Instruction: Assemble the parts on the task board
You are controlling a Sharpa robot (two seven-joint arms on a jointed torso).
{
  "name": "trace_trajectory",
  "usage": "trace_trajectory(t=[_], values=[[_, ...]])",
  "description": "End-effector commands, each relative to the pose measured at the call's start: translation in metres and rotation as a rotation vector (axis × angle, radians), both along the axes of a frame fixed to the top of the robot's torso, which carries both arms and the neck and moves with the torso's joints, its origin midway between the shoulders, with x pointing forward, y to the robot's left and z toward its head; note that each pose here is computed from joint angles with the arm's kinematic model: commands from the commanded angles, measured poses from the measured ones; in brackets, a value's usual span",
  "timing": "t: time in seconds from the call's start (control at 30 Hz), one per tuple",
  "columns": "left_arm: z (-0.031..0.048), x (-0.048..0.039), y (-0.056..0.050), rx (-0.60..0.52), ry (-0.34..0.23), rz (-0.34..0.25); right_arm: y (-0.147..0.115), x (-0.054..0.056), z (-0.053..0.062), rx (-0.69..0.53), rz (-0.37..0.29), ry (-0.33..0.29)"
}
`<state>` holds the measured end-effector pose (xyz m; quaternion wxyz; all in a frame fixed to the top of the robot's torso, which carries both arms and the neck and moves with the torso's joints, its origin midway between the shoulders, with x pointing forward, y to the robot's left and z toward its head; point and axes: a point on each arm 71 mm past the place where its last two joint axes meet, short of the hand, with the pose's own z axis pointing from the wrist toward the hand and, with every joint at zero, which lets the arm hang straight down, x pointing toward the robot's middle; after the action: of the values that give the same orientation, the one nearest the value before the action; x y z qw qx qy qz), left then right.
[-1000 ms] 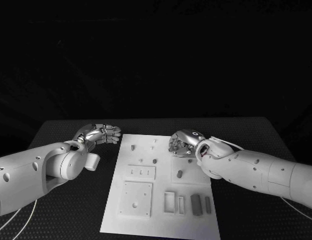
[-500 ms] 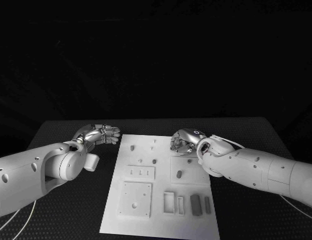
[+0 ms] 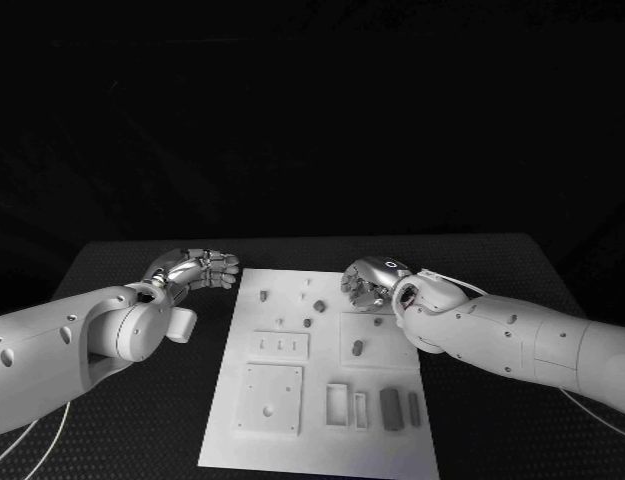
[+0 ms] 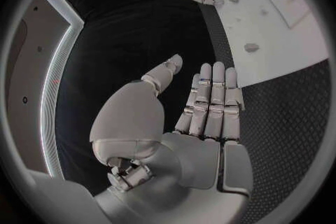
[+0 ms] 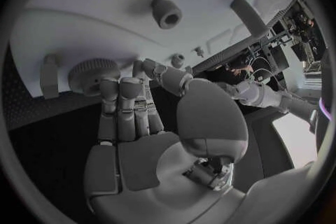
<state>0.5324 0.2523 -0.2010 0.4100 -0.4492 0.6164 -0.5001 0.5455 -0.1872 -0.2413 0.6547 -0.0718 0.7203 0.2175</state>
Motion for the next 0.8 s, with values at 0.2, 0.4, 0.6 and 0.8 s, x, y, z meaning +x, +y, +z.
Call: trace_trajectory(t=[0.2, 0.4, 0.6, 0.8], values=[[0.0011, 0.0, -0.002, -0.004, -0.006, -0.013, -0.004, -0.003, -0.011, -0.078, -0.018, 0.026], [0.0011, 0.0, -0.001, -0.003, -0.006, -0.012, -0.003, -0.003, -0.01, -0.076, -0.011, 0.007], [0.0012, 0.0001, -0.001, -0.004, -0.007, -0.012, 0.003, -0.008, -0.006, -0.012, 0.024, -0.012], [0.0011, 0.0006, 0.0, -0.003, -0.008, -0.01, 0.01, -0.013, 0.004, 0.055, 0.062, -0.032]])
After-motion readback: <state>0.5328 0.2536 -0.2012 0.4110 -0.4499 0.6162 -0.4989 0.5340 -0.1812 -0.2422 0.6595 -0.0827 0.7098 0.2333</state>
